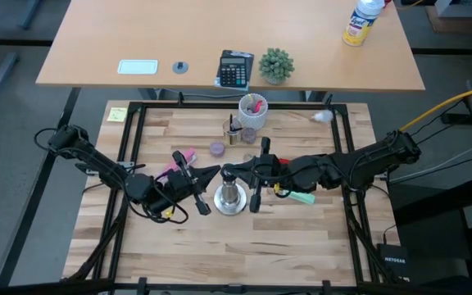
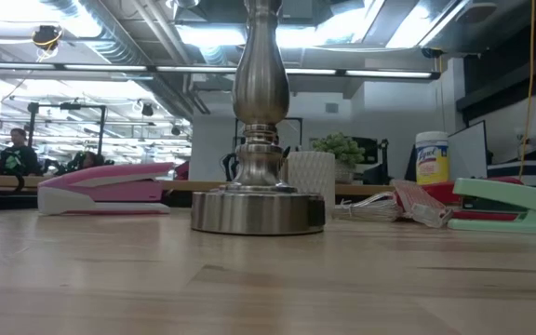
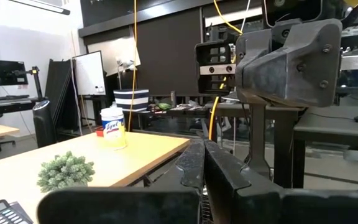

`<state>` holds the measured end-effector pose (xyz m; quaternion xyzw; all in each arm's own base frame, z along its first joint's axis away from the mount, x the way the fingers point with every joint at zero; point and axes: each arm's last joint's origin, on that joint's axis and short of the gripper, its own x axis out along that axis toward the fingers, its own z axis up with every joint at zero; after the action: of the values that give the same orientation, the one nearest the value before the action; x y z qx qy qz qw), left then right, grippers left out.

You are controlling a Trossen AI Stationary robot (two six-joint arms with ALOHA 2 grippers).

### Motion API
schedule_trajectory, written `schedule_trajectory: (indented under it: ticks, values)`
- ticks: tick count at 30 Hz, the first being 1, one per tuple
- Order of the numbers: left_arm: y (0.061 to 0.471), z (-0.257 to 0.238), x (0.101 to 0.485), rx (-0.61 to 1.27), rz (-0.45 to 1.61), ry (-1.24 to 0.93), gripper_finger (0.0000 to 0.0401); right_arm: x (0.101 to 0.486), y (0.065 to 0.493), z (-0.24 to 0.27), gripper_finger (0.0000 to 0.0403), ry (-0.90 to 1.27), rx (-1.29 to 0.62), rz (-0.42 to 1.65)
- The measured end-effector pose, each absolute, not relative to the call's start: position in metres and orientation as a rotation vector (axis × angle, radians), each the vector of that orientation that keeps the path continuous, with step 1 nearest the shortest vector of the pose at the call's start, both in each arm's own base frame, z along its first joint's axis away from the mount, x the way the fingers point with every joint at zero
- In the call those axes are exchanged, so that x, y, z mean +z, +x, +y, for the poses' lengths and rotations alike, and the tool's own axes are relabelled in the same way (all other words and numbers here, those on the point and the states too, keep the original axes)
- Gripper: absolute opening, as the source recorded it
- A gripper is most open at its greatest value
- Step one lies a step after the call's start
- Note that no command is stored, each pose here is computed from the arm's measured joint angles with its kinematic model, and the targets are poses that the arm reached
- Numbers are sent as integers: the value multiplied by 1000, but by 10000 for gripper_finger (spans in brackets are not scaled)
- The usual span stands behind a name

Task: Screw lightbulb
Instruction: Insert the lightbulb into the lamp socket

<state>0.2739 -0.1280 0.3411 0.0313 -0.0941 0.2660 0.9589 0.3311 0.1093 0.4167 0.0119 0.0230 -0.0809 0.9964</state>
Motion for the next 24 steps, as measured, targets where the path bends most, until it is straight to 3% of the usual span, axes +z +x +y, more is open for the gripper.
schedule_trajectory:
  ticks: [24]
  values:
    - [274, -128, 341, 539, -191, 63, 1, 417, 331, 110, 10, 25, -145, 45]
